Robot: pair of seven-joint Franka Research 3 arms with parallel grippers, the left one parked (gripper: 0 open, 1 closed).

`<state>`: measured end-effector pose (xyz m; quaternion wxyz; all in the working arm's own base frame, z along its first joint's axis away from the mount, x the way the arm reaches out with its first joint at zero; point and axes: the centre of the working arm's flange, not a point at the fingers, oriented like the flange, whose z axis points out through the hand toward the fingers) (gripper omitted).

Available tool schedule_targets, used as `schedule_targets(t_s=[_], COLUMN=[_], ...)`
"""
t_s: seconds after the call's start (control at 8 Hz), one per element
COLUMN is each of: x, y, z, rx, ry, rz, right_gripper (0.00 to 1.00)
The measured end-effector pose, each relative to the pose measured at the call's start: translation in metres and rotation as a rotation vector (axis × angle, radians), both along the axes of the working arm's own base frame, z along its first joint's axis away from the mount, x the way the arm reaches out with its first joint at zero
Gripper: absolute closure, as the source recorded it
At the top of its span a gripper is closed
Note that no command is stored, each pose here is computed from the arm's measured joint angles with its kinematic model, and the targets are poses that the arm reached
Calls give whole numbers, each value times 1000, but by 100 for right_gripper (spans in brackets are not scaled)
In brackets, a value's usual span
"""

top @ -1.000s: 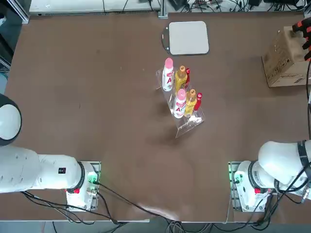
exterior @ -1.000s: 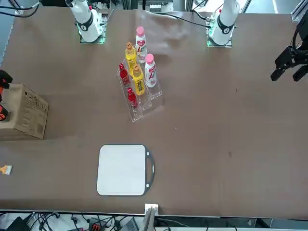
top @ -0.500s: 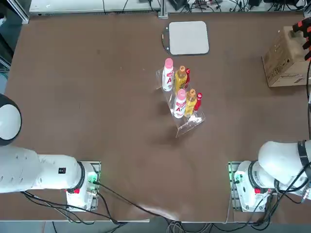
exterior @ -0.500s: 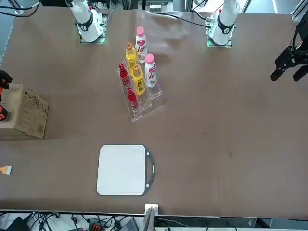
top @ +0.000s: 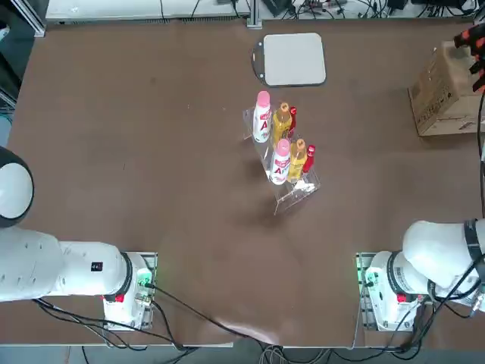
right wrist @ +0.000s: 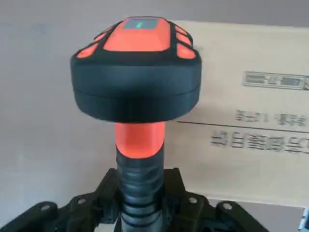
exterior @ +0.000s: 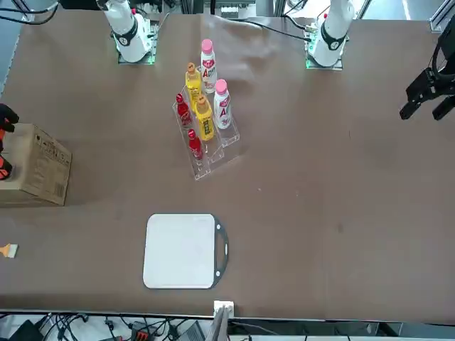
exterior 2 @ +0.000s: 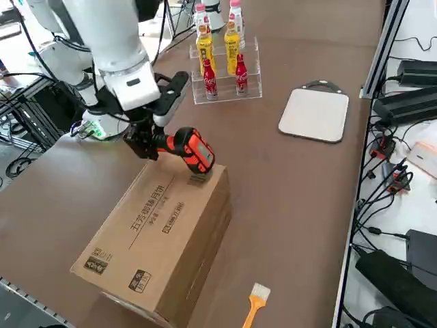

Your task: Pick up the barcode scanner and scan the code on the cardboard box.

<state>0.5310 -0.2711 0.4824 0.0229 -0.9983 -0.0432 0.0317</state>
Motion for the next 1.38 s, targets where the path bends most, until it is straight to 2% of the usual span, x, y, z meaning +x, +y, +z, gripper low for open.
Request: schedule_targets(t_s=[0.25, 0.62, 1.0, 1.38], x=[17, 43, 40, -1], y=[67, 204, 289, 325], z=[15, 11, -68, -174], rx=[4, 23, 14, 8], ry=[30, 48, 1, -76], rz=[-40, -105, -148, -149], right_gripper=[57, 57, 57, 57])
